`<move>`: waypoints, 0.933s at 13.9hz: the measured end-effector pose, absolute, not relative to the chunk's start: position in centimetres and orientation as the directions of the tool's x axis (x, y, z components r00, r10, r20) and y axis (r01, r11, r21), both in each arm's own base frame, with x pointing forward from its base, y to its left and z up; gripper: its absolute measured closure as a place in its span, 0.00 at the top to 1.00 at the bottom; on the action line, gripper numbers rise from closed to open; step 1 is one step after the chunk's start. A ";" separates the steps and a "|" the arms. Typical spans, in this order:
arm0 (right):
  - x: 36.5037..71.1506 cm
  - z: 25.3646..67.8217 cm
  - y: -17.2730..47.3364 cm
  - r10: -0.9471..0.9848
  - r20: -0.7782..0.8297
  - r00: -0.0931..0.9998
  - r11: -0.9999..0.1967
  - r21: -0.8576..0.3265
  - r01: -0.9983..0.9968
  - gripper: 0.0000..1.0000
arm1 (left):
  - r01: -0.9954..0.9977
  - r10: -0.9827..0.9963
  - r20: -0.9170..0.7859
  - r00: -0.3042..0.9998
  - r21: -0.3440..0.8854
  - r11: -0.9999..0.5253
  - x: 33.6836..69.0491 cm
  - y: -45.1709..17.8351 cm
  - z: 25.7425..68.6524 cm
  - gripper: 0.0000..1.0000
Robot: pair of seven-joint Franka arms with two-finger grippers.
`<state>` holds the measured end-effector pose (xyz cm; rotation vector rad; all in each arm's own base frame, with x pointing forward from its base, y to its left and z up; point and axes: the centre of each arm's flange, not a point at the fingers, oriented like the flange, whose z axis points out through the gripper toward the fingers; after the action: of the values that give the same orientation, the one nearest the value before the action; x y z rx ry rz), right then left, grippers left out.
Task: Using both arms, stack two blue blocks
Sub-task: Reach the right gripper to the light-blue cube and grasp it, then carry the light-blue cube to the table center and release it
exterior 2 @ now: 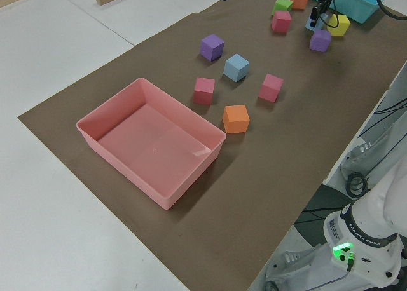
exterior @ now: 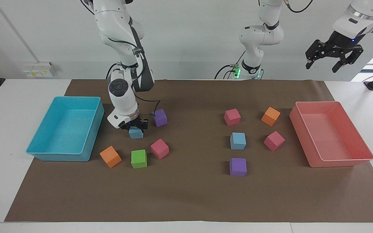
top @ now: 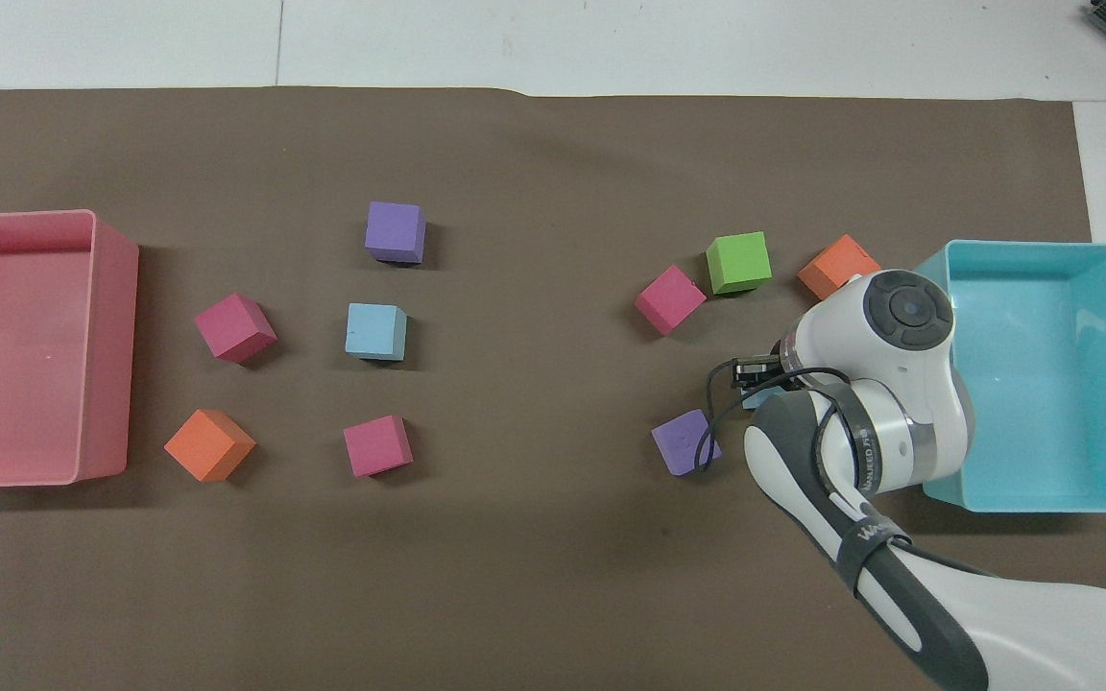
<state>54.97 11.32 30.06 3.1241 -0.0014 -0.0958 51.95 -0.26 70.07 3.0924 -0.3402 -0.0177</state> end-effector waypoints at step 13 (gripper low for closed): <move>56.8 42.6 11.9 -0.016 0.026 1.000 -1.000 -0.014 -0.016 0.58 | -0.217 -0.217 -0.008 0.976 0.032 -0.976 52.0 -0.3 70.1 1.00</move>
<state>56.84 11.91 42.63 3.1554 -0.0257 0.0414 51.95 -0.26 70.07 3.0924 -0.3400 -0.0177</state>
